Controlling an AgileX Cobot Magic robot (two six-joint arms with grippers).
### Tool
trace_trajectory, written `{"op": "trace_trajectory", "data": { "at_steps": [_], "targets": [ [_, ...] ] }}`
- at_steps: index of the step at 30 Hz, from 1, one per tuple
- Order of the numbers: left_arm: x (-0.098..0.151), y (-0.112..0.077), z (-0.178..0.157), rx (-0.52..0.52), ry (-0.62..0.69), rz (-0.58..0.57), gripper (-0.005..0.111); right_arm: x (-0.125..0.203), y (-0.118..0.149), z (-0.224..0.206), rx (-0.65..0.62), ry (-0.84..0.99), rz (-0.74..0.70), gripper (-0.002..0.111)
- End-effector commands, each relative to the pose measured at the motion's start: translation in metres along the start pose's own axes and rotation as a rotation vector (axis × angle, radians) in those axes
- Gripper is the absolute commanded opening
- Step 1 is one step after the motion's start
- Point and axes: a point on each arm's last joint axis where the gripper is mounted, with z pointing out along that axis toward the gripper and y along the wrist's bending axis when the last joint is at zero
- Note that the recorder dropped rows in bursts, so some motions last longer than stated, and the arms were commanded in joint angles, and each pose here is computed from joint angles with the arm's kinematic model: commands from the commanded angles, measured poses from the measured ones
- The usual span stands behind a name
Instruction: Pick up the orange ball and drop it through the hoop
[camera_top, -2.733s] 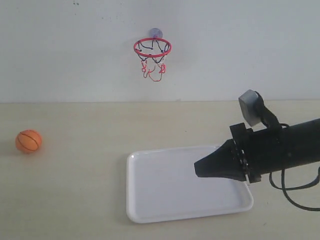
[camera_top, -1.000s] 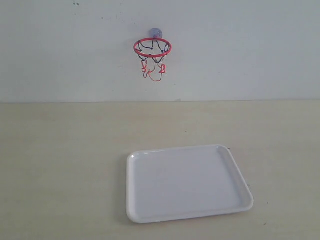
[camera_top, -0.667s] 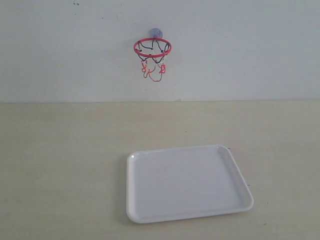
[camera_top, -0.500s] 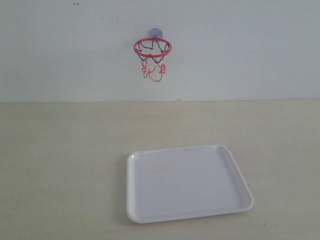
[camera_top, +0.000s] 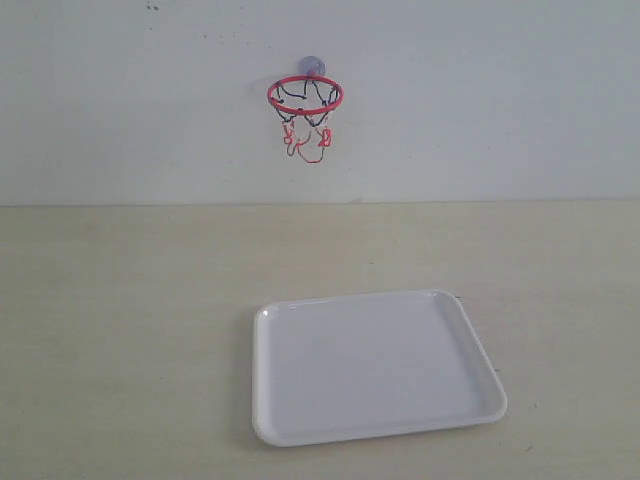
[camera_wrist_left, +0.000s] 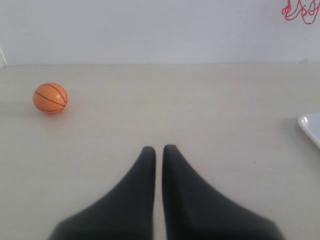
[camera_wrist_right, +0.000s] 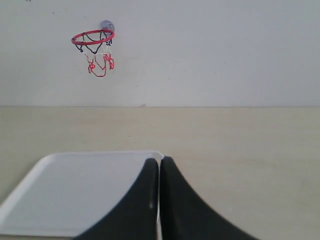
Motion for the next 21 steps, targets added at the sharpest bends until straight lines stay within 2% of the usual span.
{"op": "trace_trajectory", "data": {
  "at_steps": [1, 9, 15, 21],
  "targets": [
    [0.001, 0.0, 0.0, 0.0, -0.004, -0.017, 0.004, 0.005, -0.002, 0.0, 0.017, 0.046, -0.002, 0.0],
    [0.001, 0.0, 0.0, 0.0, -0.004, -0.017, 0.004, 0.017, -0.003, -0.002, 0.027, 0.169, -0.013, 0.0],
    [0.001, 0.0, 0.0, 0.0, -0.004, -0.017, 0.004, 0.018, -0.003, -0.002, 0.02, 0.19, -0.093, 0.0],
    [0.001, 0.0, 0.0, 0.0, -0.004, -0.017, 0.004, 0.018, -0.007, -0.002, 0.111, 0.185, -0.071, 0.0]
  ]
}}
